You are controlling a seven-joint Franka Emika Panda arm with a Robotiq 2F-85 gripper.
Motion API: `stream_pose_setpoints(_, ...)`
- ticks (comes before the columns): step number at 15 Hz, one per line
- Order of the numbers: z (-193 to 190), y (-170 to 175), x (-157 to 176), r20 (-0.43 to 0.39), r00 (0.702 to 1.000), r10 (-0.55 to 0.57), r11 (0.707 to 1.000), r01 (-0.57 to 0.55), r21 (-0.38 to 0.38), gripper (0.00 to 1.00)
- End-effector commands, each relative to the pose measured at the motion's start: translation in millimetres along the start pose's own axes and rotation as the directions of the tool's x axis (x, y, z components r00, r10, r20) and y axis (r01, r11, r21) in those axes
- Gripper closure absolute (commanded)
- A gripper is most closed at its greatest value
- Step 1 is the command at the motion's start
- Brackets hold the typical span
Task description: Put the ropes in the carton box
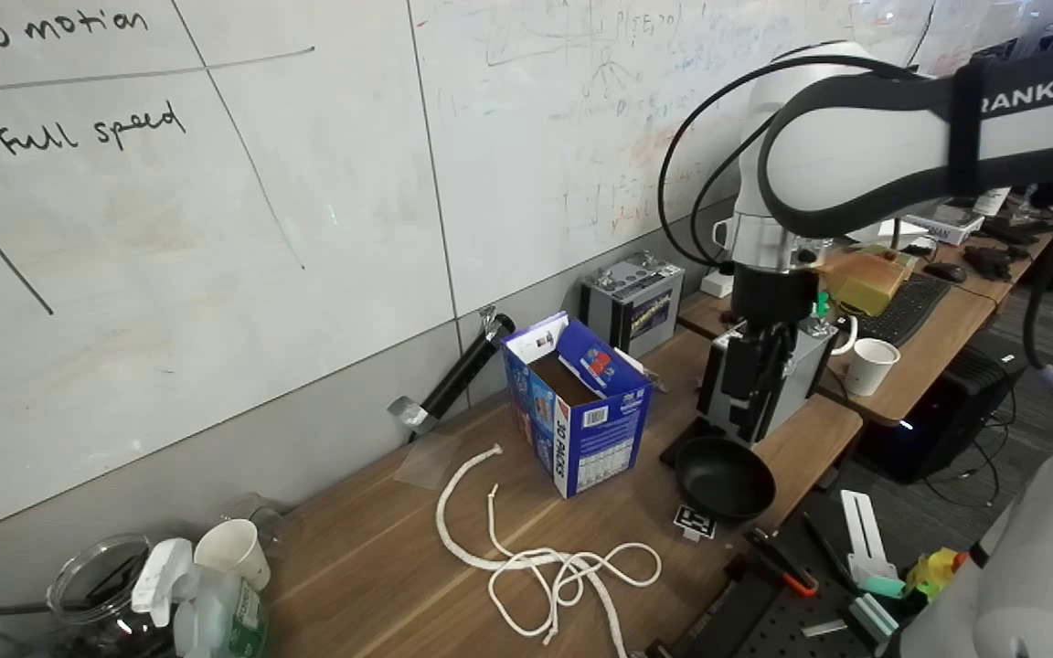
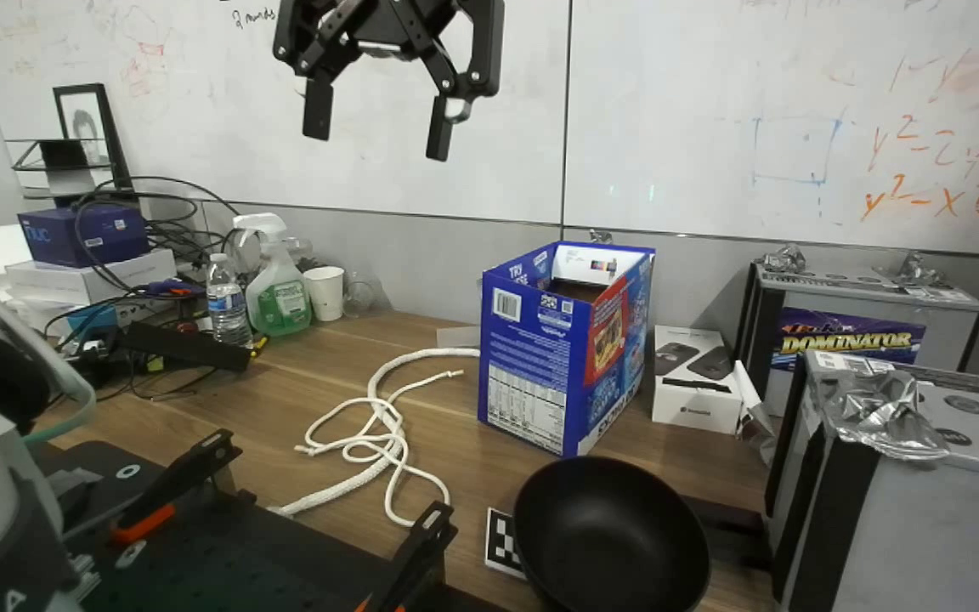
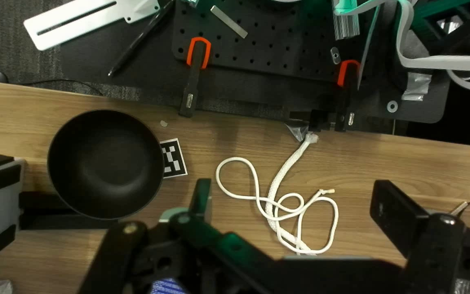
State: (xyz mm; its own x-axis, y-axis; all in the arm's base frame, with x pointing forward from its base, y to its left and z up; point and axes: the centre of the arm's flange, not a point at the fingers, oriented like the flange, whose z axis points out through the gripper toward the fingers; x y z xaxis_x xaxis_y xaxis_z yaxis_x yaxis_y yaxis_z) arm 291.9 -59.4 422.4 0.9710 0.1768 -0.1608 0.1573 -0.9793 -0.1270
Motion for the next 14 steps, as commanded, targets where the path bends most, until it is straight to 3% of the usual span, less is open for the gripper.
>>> stream_pose_setpoints(1,14,-3,18,-0.050,0.999,-0.011,0.999,0.010,-0.030,0.00)
stream_pose_setpoints(6,52,-13,54,-0.077,0.996,-0.050,0.997,0.045,-0.063,0.00)
stream_pose_setpoints(14,134,-45,113,-0.027,0.994,-0.110,0.990,0.107,-0.094,0.00)
